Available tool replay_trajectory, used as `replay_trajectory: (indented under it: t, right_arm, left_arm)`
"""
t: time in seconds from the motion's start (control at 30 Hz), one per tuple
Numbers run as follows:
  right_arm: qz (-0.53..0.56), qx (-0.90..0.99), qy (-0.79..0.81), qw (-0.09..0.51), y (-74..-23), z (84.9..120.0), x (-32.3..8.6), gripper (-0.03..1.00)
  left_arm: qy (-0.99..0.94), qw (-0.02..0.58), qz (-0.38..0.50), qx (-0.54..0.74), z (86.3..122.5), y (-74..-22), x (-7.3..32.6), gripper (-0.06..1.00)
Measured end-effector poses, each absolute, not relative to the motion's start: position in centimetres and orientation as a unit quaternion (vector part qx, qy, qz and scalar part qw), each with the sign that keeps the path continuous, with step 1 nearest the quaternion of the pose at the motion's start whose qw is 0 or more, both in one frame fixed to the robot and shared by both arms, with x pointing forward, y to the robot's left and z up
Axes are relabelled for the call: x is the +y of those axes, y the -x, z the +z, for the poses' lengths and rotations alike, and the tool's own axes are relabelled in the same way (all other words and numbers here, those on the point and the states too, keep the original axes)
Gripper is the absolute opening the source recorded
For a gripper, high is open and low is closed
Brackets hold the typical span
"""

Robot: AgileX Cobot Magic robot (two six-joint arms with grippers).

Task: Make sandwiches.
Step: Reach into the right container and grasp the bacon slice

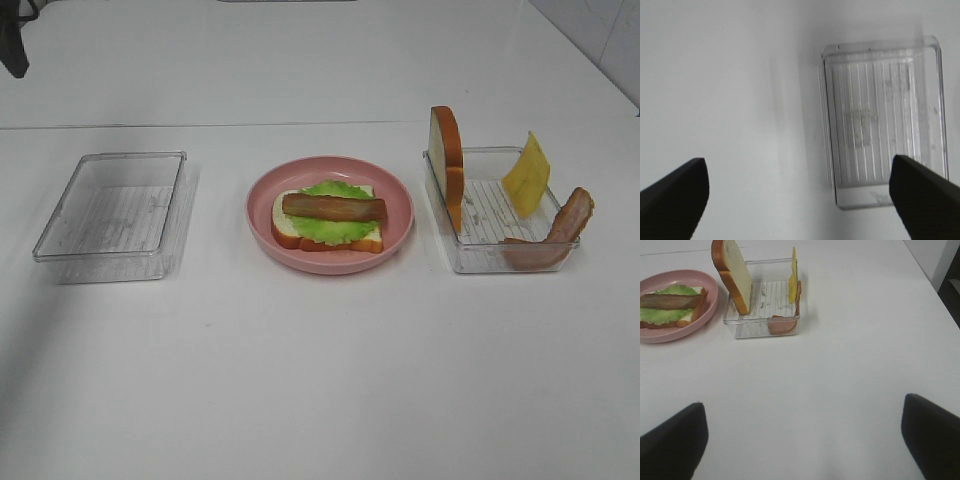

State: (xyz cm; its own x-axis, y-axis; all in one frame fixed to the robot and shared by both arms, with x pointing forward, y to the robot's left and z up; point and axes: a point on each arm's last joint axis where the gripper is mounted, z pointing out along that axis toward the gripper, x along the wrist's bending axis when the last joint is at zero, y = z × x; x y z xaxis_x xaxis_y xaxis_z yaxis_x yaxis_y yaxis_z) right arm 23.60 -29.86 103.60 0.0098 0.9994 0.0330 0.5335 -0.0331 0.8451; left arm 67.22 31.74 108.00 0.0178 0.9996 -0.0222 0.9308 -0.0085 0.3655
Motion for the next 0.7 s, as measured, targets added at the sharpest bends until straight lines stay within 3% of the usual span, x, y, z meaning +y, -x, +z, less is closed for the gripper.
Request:
replay_trajectory:
  t: [0.3,0.4,0.47,0.7]
  right_arm:
    - [0.35,0.61,-0.628,0.333,-23.6,103.6,-29.9,0.98]
    - [0.35,0.61,-0.628,0.333,-23.6,103.6,-29.9,0.98]
    - [0.35,0.61,-0.628,0.333,-23.6,103.6,-29.9,0.98]
    - [0.35,0.61,-0.628,0.333,-23.6,103.6,-29.9,0.98]
  left_arm:
    - [-0.704,0.13,0.112,0.689,108.9,-59.4,31.4,0.89]
    - [-0.702,0.142,0.126,0.686,109.4,-55.8,31.2,0.89]
    - [-0.696,0.169,0.158,0.679,110.3,-50.3,31.0,0.89]
    - [-0.689,0.212,0.21,0.661,111.0,-42.2,30.6,0.89]
